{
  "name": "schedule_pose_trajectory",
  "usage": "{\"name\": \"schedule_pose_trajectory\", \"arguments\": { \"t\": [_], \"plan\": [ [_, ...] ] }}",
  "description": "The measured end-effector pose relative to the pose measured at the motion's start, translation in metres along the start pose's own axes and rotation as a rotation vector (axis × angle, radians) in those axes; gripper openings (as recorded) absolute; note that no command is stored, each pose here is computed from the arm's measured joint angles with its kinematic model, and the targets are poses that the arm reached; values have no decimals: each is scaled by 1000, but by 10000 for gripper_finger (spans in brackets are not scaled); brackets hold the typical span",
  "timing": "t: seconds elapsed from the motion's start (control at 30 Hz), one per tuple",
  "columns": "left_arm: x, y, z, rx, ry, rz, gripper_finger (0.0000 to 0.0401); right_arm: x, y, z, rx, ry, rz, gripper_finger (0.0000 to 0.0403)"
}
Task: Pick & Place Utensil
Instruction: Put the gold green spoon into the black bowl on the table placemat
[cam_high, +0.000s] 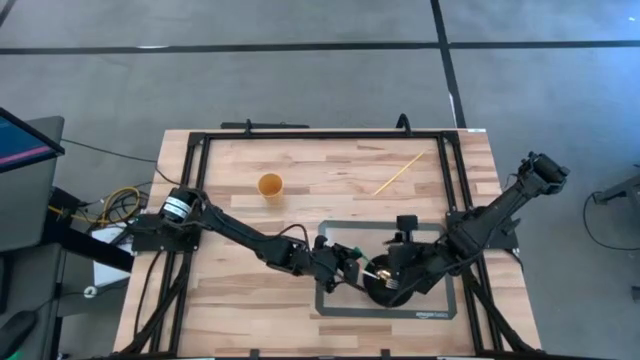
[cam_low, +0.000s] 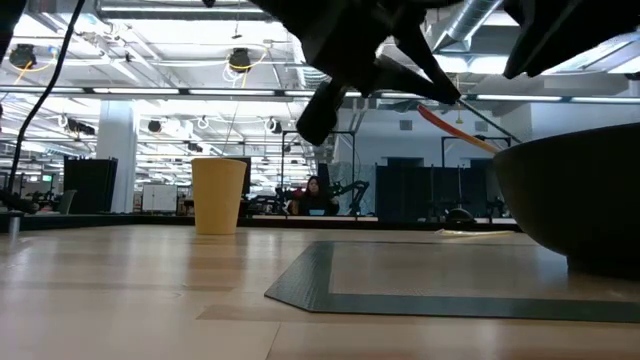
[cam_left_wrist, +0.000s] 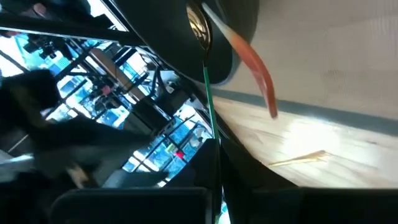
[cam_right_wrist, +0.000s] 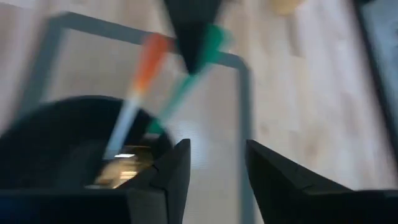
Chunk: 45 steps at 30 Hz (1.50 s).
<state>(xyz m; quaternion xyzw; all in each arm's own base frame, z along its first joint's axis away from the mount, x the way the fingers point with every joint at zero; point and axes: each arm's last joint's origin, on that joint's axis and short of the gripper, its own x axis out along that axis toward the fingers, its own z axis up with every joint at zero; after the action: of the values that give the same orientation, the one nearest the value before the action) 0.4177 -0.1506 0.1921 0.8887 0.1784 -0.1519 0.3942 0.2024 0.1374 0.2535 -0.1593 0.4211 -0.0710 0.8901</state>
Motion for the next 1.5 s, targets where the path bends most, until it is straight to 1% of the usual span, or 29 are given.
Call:
{"name": "schedule_pose_trajectory", "arguments": {
  "t": [0.17,0.37,0.47,0.53,0.63,0.73,0.8,0.93,1.03,1.2,1.3,1.5],
  "plan": [
    [4,-3,-4,30,-37,16,9,-7,14,2,20,-22,156,117],
    [4,-3,-4,28,-48,22,10,-16,33,-5,99,22,286,55],
    [4,-3,-4,27,-48,22,10,-15,45,-9,118,51,308,20],
    [4,-3,-5,25,-49,22,10,-12,54,-13,98,73,302,6],
    [5,-4,-5,24,-53,24,10,-3,68,-19,55,109,287,9],
    [6,-5,-7,21,-49,20,10,9,78,-25,40,164,266,7],
    [7,-6,-10,15,-44,15,10,15,82,-27,38,192,261,2],
    [12,-11,-17,-38,-31,0,10,20,86,-29,34,218,259,4],
    [13,-13,-20,-44,-28,-5,10,20,87,-30,51,231,269,1],
    [13,-13,-16,-37,-113,25,10,19,89,-31,129,268,298,2],
    [12,-11,-13,-38,-146,44,13,19,89,-30,138,265,301,1],
    [11,-11,-12,-37,-148,46,26,19,90,-30,156,285,329,1]
  ]
}}
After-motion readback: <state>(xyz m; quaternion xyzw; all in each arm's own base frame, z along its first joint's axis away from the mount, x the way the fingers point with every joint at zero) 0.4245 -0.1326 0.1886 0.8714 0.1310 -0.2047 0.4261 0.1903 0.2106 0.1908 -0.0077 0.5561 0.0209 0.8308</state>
